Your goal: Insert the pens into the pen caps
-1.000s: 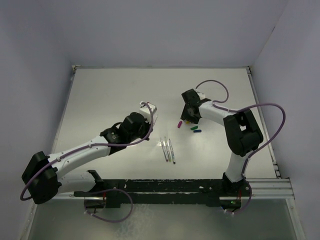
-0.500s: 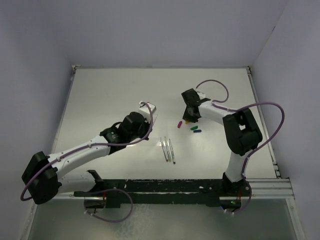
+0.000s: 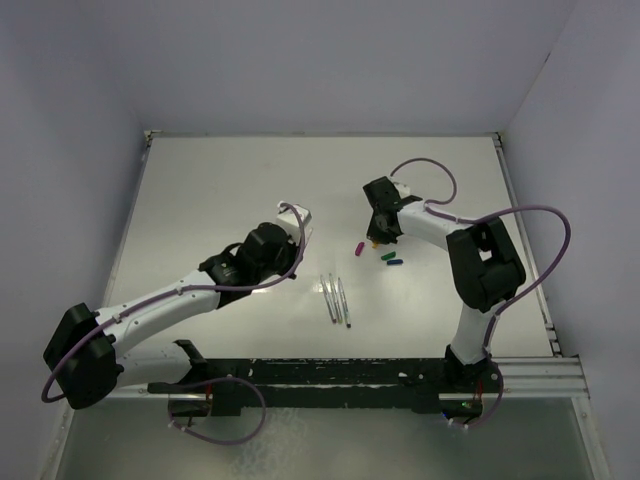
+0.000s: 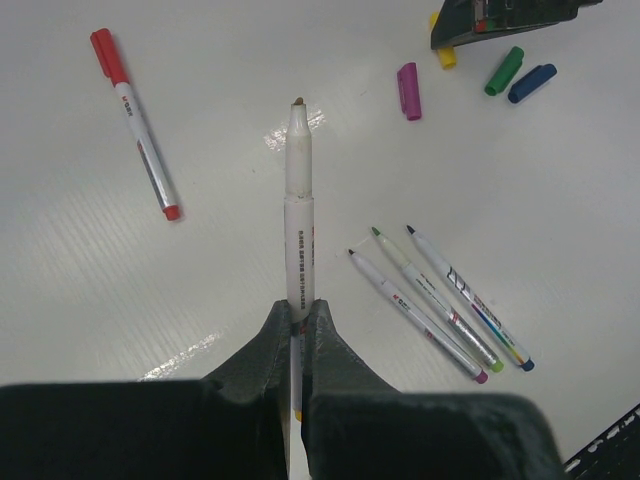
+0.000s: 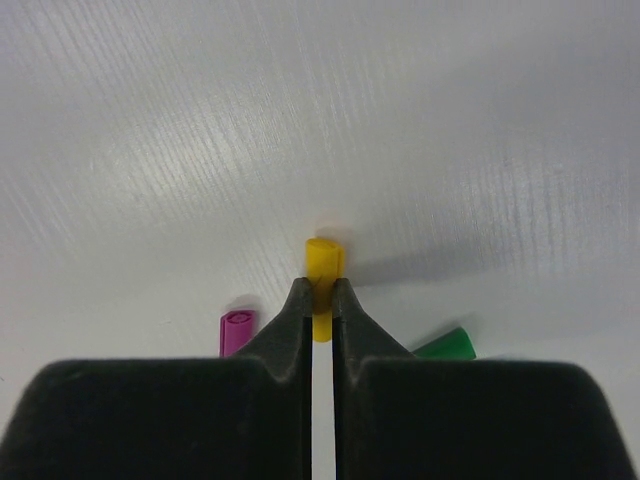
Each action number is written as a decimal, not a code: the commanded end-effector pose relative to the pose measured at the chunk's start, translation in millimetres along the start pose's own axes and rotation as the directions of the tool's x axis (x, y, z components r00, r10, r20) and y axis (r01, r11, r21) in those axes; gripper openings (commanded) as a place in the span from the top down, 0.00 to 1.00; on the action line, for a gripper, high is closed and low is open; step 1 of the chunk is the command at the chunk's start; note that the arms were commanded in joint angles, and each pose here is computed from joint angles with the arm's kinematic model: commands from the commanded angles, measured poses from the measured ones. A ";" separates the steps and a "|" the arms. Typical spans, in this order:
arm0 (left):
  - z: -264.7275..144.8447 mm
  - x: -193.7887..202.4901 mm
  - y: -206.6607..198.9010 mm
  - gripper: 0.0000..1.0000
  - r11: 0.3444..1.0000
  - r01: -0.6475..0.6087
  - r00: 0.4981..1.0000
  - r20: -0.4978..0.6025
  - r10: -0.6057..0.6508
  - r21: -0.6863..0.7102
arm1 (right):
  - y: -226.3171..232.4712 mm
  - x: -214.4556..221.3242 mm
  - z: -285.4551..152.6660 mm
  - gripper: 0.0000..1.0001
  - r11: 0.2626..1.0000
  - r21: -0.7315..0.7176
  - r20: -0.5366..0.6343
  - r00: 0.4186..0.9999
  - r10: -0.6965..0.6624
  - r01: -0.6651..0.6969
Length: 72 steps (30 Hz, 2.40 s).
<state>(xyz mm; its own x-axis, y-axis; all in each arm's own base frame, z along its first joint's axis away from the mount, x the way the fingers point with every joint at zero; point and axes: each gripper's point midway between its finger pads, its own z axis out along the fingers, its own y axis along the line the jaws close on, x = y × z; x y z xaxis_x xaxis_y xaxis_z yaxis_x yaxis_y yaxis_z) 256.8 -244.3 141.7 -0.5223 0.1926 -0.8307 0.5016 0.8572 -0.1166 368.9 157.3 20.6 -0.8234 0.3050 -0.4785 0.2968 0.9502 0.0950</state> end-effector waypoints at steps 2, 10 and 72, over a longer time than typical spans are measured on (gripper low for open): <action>-2.9 -24.6 -4.5 1.00 1.000 0.000 0.997 0.077 -0.002 0.028 | 6.7 -7.0 -9.8 1.00 0.997 -0.051 0.017 0.998 -0.064 0.065; -9.1 -57.1 -11.4 1.00 0.998 0.004 0.984 0.180 -0.015 0.062 | 60.7 -83.7 -77.9 1.00 0.941 -0.311 0.280 0.959 -0.046 0.136; -48.1 -197.9 -90.3 1.00 0.829 0.077 0.829 0.426 -0.361 0.554 | 98.9 -126.9 -371.6 1.00 0.184 -0.829 0.537 0.661 0.524 0.528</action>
<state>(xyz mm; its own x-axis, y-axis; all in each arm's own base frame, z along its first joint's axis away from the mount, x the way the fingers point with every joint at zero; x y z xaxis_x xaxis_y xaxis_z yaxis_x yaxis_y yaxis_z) 280.2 -338.6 317.1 -0.3675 -0.3135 -0.8756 0.7330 0.4817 -0.4802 333.3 235.0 390.3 -0.1689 0.6516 -0.7395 -0.7250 0.4262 0.5411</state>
